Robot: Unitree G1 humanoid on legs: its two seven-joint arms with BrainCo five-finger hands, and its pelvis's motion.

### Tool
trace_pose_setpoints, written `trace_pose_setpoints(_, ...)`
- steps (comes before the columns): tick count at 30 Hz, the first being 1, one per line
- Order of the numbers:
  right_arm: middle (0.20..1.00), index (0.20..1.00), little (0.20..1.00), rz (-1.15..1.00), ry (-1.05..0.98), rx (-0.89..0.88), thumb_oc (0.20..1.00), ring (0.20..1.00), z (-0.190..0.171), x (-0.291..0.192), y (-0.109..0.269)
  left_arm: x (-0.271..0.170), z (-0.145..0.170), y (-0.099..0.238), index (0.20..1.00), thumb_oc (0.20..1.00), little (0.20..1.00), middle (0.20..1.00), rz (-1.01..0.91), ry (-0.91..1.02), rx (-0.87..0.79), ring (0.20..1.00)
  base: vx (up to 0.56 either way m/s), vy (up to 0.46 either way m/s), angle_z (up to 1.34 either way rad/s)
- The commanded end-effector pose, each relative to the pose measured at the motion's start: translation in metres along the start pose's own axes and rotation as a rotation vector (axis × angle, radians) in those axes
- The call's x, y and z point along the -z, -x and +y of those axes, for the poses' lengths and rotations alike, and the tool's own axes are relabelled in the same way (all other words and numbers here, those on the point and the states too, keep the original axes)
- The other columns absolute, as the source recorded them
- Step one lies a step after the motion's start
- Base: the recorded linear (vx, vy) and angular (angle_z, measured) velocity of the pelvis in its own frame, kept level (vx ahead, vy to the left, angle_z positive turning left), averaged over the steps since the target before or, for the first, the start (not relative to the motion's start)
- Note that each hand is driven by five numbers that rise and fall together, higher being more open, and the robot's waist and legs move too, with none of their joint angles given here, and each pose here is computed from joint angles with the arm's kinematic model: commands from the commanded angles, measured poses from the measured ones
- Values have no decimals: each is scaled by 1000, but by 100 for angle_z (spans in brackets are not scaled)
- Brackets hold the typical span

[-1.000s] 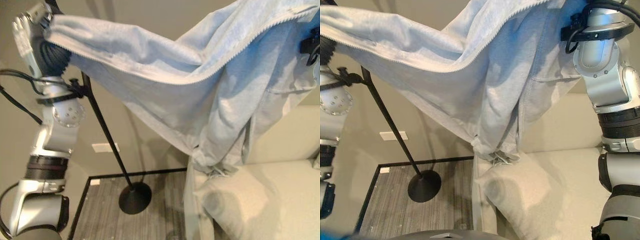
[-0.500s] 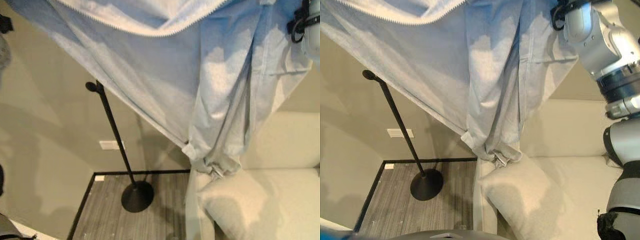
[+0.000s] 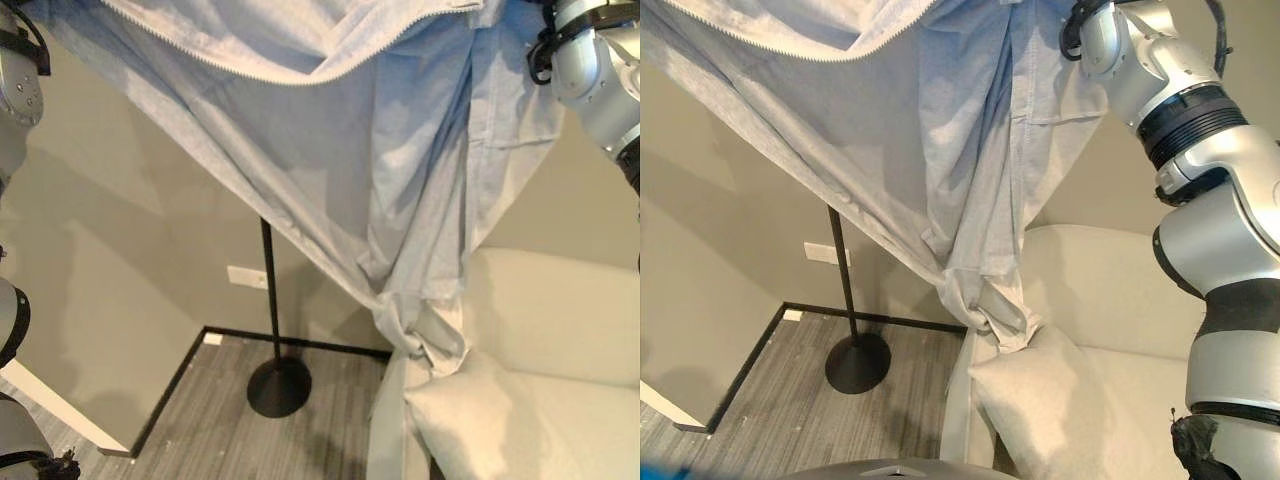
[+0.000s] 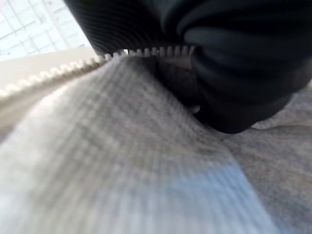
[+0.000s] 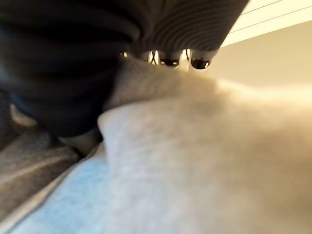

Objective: Hang the clothes on the sofa on the clothes rack.

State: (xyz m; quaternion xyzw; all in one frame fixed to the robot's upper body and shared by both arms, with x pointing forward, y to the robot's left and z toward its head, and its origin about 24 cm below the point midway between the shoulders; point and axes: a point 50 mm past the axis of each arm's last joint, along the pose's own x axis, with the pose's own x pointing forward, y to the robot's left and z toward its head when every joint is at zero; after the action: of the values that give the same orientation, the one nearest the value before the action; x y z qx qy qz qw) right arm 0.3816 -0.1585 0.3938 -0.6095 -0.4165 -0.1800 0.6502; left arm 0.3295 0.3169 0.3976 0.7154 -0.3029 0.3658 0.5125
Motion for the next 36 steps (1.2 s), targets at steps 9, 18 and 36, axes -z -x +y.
trace_pose_setpoints(9, 200, 200, 200, 324, 102, -66, 200, 200, 9, 65, 25, 15, -25, 17, 200, 200, 200, 200, 58, -102, 123, 200, -3, 42, 7)
trace_pose_setpoints(18, 200, 200, 200, 523, 153, -130, 200, 200, 23, 113, 74, 13, -52, 43, 200, 200, 200, 200, 77, -87, 227, 200, 9, 14, 6)
trace_pose_setpoints(36, 200, 200, 200, 431, 154, 2, 200, 200, -16, 114, 57, 4, -36, 40, 200, 200, 200, 200, 81, 50, 82, 200, -14, -120, -7)
